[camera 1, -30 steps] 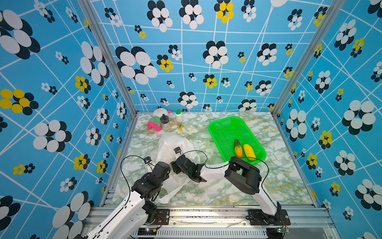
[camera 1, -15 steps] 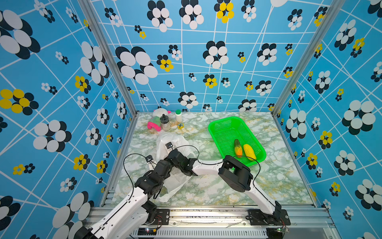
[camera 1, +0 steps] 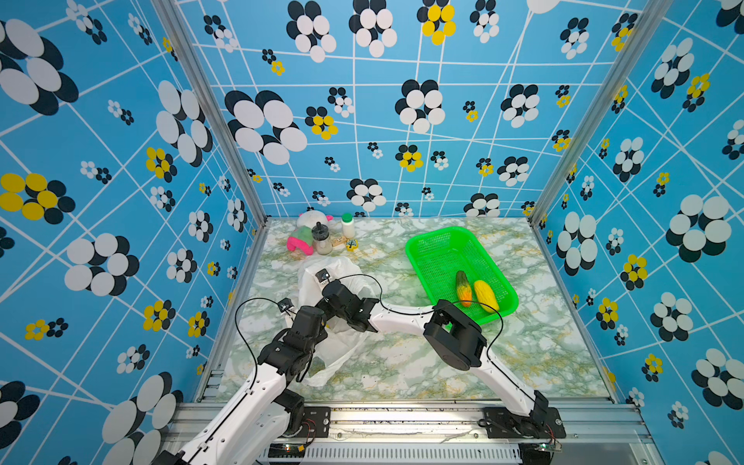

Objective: Untie the knot of the plastic bag and take out the fruit
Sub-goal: Pick up the fruit from the plastic bag.

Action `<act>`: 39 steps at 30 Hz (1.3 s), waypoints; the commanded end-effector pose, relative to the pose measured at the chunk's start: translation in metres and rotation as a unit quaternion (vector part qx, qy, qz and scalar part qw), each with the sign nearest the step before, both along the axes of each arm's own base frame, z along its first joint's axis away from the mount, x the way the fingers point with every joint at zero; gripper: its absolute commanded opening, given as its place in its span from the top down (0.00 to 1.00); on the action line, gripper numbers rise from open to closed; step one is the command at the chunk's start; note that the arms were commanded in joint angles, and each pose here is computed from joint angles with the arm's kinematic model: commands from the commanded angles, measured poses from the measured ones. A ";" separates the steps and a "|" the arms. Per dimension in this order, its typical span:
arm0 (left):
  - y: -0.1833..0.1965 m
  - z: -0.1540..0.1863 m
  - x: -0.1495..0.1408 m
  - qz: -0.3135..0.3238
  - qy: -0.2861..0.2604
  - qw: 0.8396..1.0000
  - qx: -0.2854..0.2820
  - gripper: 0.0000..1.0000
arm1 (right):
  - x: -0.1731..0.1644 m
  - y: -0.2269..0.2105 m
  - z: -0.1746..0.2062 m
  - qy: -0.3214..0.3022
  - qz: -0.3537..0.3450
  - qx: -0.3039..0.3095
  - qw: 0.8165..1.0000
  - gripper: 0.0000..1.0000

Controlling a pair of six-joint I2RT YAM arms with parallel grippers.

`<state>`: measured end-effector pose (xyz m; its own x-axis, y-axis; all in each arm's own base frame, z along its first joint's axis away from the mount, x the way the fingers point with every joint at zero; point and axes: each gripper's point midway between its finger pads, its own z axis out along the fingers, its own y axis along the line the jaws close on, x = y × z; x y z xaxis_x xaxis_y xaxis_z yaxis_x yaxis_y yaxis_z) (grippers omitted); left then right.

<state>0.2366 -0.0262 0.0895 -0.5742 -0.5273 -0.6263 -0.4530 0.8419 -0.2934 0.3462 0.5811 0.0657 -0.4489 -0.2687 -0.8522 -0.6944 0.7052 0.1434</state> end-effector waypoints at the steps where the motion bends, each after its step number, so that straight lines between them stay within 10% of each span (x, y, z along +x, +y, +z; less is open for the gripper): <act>1: -0.005 0.014 0.009 -0.013 -0.020 1.000 -0.010 1.00 | -0.011 0.007 -0.037 0.042 0.034 -0.023 0.998 0.13; 22: -0.001 0.004 0.007 -0.007 -0.005 1.000 -0.014 1.00 | -0.018 -0.002 -0.005 0.008 0.040 0.033 0.999 0.74; 39: -0.013 0.005 0.003 -0.035 -0.003 0.998 0.043 1.00 | -0.046 -0.084 0.031 -0.020 -0.002 0.078 0.997 0.92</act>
<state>0.2392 -0.0445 0.0897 -0.6126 -0.4573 -0.6447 -0.3765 0.8860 -0.2707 0.2980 0.5034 0.0736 -0.4351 -0.2010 -0.8777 -0.7153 0.6692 0.2014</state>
